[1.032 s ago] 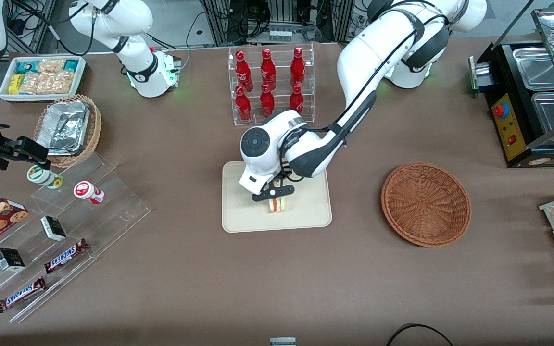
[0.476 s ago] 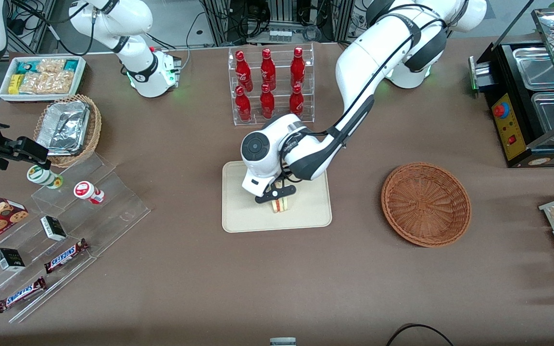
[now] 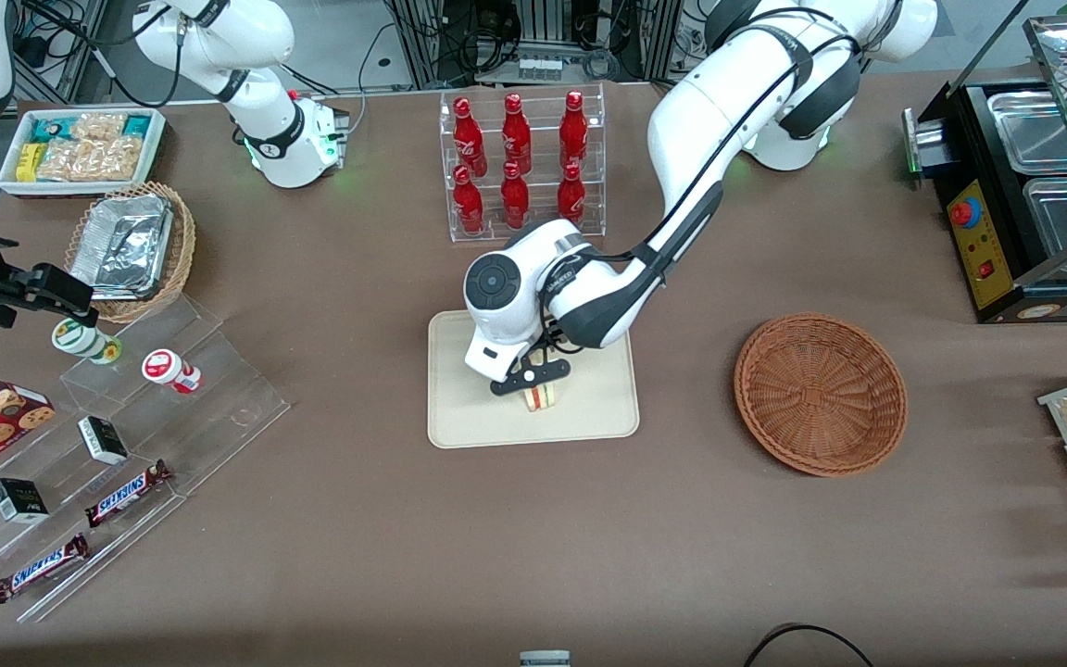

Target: Place sandwich from basket to tray

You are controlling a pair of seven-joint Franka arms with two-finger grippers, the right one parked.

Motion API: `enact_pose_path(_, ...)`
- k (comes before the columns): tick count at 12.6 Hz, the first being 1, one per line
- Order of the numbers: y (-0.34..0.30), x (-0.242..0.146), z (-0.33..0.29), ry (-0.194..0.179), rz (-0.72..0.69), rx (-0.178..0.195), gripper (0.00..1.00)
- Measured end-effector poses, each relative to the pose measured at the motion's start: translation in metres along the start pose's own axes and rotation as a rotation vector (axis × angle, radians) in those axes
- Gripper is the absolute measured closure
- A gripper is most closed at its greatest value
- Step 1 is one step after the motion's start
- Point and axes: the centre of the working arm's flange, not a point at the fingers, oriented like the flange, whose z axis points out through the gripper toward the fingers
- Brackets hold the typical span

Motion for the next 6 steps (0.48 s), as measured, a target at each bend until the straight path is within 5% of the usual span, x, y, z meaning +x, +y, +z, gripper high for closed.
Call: enact_pose_path(6, -0.037, 0.023, -0.116, 0.058, -0.003, -0.016, 0.00)
